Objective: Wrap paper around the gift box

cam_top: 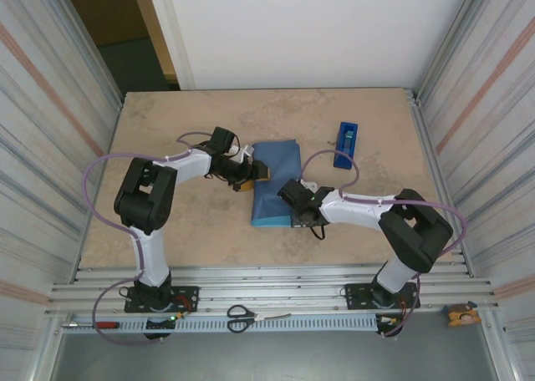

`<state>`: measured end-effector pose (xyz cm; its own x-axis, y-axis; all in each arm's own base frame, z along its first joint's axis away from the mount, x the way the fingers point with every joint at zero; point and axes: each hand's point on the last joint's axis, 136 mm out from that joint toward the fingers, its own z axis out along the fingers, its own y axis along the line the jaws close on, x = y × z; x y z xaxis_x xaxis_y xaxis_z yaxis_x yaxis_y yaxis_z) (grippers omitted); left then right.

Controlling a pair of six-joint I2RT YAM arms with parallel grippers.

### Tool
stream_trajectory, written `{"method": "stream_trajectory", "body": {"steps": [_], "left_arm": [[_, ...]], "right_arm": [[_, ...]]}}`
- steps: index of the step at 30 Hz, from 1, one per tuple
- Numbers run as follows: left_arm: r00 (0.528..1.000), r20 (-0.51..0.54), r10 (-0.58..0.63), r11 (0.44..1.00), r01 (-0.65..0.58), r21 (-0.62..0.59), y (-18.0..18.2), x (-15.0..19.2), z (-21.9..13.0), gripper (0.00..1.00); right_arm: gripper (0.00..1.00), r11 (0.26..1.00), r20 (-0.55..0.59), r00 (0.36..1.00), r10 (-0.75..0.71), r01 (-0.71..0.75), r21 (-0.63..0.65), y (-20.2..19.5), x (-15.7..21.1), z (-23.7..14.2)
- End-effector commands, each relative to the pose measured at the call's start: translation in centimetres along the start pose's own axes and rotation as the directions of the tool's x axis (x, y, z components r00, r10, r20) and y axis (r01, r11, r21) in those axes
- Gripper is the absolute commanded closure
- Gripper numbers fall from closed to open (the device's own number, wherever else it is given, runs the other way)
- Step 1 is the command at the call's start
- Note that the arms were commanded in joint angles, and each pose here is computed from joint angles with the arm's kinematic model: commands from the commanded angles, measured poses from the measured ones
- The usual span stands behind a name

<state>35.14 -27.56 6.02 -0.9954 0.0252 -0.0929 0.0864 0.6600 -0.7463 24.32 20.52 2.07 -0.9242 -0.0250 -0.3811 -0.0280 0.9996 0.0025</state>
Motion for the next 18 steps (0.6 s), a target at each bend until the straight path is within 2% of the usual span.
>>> {"method": "stream_trajectory", "body": {"steps": [1, 4, 6, 10, 11, 13, 14, 18], "left_arm": [[0.995, -0.064, -0.076, 0.994, 0.07, -0.089, 3.3, 2.1, 1.0, 0.25], [0.995, -0.063, -0.075, 0.994, 0.069, -0.089, 3.3, 2.1, 0.9, 0.25], [0.995, -0.064, -0.075, 0.994, 0.07, -0.09, 3.3, 2.1, 0.9, 0.25], [0.995, -0.064, -0.074, 0.994, 0.068, -0.09, 3.3, 2.0, 0.9, 0.25], [0.995, -0.064, -0.075, 0.994, 0.069, -0.089, 3.3, 2.0, 1.0, 0.25], [0.995, -0.067, -0.077, 0.993, 0.071, -0.09, 3.5, 2.1, 1.0, 0.25], [0.995, -0.067, -0.077, 0.994, 0.071, -0.089, 3.4, 2.1, 1.1, 0.25], [0.995, -0.066, -0.076, 0.993, 0.069, -0.092, 3.5, 2.2, 1.0, 0.25]], "right_arm": [[1.0, 1.0, -0.037, 0.999, 0.009, -0.008, 0.015, -0.8, 1.3, -0.1], [1.0, 1.0, -0.039, 0.999, 0.012, -0.012, 0.018, -0.8, 1.3, -0.2], [0.86, 1.0, -0.035, 0.999, 0.005, -0.004, 0.029, -0.9, 1.5, -0.5], [0.83, 0.999, -0.036, 0.999, -0.012, 0.013, 0.037, -1.0, 2.2, -1.0], [0.85, 0.999, -0.042, 0.999, -0.014, 0.016, 0.044, -1.1, 2.4, -0.9], [0.96, 0.999, -0.047, 0.999, -0.011, 0.014, 0.05, -1.3, 2.7, -0.6], [0.99, 0.999, -0.049, 0.999, -0.006, 0.009, 0.053, -1.4, 2.8, -0.6], [0.98, 0.999, -0.033, 0.999, -0.012, 0.014, 0.04, -1.1, 2.5, -0.9]]}}
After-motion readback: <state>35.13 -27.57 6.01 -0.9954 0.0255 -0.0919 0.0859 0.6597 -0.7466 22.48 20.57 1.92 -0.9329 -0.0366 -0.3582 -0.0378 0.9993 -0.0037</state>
